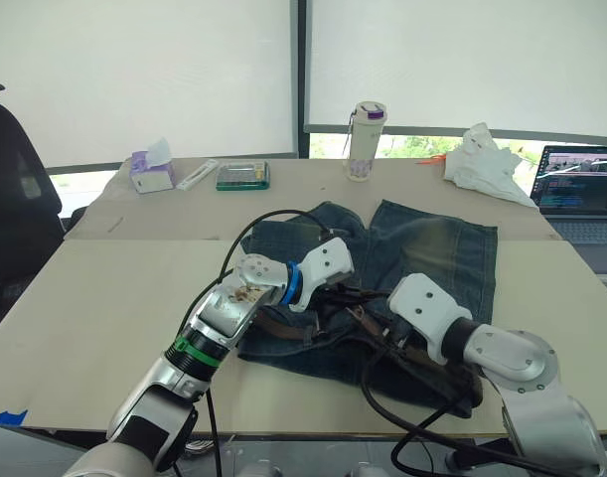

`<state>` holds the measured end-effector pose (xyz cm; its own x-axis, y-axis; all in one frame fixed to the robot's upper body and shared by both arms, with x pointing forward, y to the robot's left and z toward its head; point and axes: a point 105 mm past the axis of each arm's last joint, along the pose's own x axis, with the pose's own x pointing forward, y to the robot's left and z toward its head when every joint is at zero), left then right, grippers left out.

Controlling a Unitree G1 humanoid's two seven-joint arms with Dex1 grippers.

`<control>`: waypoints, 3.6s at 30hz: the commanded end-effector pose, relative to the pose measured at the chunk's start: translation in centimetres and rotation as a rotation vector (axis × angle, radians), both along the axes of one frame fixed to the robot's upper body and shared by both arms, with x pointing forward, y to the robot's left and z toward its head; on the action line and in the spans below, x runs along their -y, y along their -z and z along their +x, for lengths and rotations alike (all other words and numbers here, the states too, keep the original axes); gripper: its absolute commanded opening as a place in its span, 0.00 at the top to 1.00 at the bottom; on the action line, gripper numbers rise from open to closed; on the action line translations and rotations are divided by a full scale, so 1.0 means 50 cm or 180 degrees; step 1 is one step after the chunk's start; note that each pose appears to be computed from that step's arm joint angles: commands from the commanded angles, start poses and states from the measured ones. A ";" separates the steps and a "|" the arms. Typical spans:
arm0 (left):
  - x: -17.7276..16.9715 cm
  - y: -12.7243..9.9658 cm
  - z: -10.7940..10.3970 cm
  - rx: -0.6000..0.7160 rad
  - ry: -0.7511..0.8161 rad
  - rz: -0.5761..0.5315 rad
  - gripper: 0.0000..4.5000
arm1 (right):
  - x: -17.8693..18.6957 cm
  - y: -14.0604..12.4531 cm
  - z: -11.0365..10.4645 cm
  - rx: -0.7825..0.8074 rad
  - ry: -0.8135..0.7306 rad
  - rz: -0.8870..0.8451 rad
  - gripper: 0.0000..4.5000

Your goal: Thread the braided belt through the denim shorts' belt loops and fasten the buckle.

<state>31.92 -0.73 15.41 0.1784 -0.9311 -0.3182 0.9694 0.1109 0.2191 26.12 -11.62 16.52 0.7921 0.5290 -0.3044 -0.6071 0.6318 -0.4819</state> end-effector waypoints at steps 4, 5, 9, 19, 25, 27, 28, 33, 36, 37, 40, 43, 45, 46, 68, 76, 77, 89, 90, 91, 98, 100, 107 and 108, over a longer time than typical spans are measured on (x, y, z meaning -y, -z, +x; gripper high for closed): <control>0.001 -0.048 -0.006 0.0043 -0.0020 -0.0358 1.00 | -0.046 0.048 0.008 -0.0301 -0.0121 0.0244 1.00; 0.001 -0.047 -0.005 0.0024 -0.0039 -0.0369 1.00 | -0.052 0.053 0.008 -0.0318 -0.0178 0.0205 1.00; 0.004 -0.061 0.005 -0.0292 -0.0210 -0.0651 1.00 | -0.087 0.099 0.007 -0.0581 -0.0505 0.0135 1.00; -0.008 -0.043 0.008 -0.0414 -0.0423 -0.0631 1.00 | -0.055 0.066 0.023 -0.0531 -0.0142 0.0748 1.00; -0.013 -0.033 0.005 -0.0381 -0.0414 -0.0576 1.00 | -0.026 0.032 0.009 -0.0336 0.0095 0.1048 0.71; -0.015 -0.031 0.006 -0.0377 -0.0424 -0.0565 1.00 | -0.023 0.036 0.002 -0.0368 0.0110 0.1029 0.57; -0.016 -0.030 0.008 -0.0371 -0.0432 -0.0557 1.00 | -0.026 0.039 -0.003 -0.0406 0.0069 0.1032 0.57; -0.018 -0.026 0.012 -0.0341 -0.0450 -0.0539 1.00 | -0.030 0.045 -0.020 -0.0540 0.0044 0.1107 0.85; -0.020 -0.021 0.010 -0.0362 -0.0451 -0.0523 1.00 | -0.025 0.050 -0.022 -0.0600 0.0098 0.1115 0.99; -0.021 -0.019 0.009 -0.0355 -0.0450 -0.0511 1.00 | -0.019 0.047 -0.019 -0.0585 0.0146 0.1137 0.99; -0.024 -0.018 0.010 -0.0364 -0.0465 -0.0512 1.00 | 0.008 0.031 -0.014 -0.0496 0.0336 0.1232 0.99; -0.028 -0.020 0.013 -0.0355 -0.0491 -0.0530 1.00 | 0.039 0.030 -0.010 -0.0467 0.0562 0.1311 0.99; -0.027 -0.021 0.012 -0.0361 -0.0481 -0.0555 1.00 | 0.025 0.039 -0.011 -0.0537 0.0455 0.1276 0.99; -0.026 -0.022 0.011 -0.0369 -0.0474 -0.0588 1.00 | 0.010 0.043 -0.007 -0.0570 0.0381 0.1292 0.99; -0.055 -0.115 0.084 -0.1845 -0.1267 -0.1877 1.00 | -0.085 0.198 0.009 -0.1228 -0.0312 0.0699 0.99; -0.151 -0.122 0.136 -0.2736 -0.1789 -0.2554 1.00 | -0.082 0.195 -0.015 -0.1209 -0.0394 0.0762 0.99; -0.159 -0.124 0.137 -0.2818 -0.1791 -0.2620 1.00 | -0.083 0.191 -0.019 -0.1213 -0.0423 0.0791 0.99; -0.225 -0.063 0.044 -0.3014 -0.1660 -0.2570 1.00 | -0.087 0.093 -0.057 -0.0986 -0.0803 0.1267 0.81; -0.226 -0.060 0.044 -0.3014 -0.1700 -0.2605 1.00 | -0.081 0.092 -0.056 -0.0947 -0.0760 0.1193 0.73; -0.229 -0.057 0.046 -0.3023 -0.1752 -0.2647 1.00 | -0.078 0.087 -0.058 -0.0934 -0.0744 0.1175 0.66; -0.255 -0.027 0.055 -0.3066 -0.2102 -0.2853 1.00 | -0.051 0.088 -0.015 -0.0678 -0.0499 0.0767 0.98; -0.258 -0.022 0.054 -0.3076 -0.2157 -0.2892 1.00 | -0.054 0.089 -0.004 -0.0679 -0.0465 0.0771 0.99; -0.273 -0.027 0.050 -0.2923 -0.2356 -0.3222 1.00 | -0.046 0.117 0.018 -0.0801 -0.0427 0.0533 0.99; -0.276 -0.030 0.050 -0.2885 -0.2395 -0.3280 1.00 | -0.049 0.118 0.018 -0.0810 -0.0459 0.0537 0.99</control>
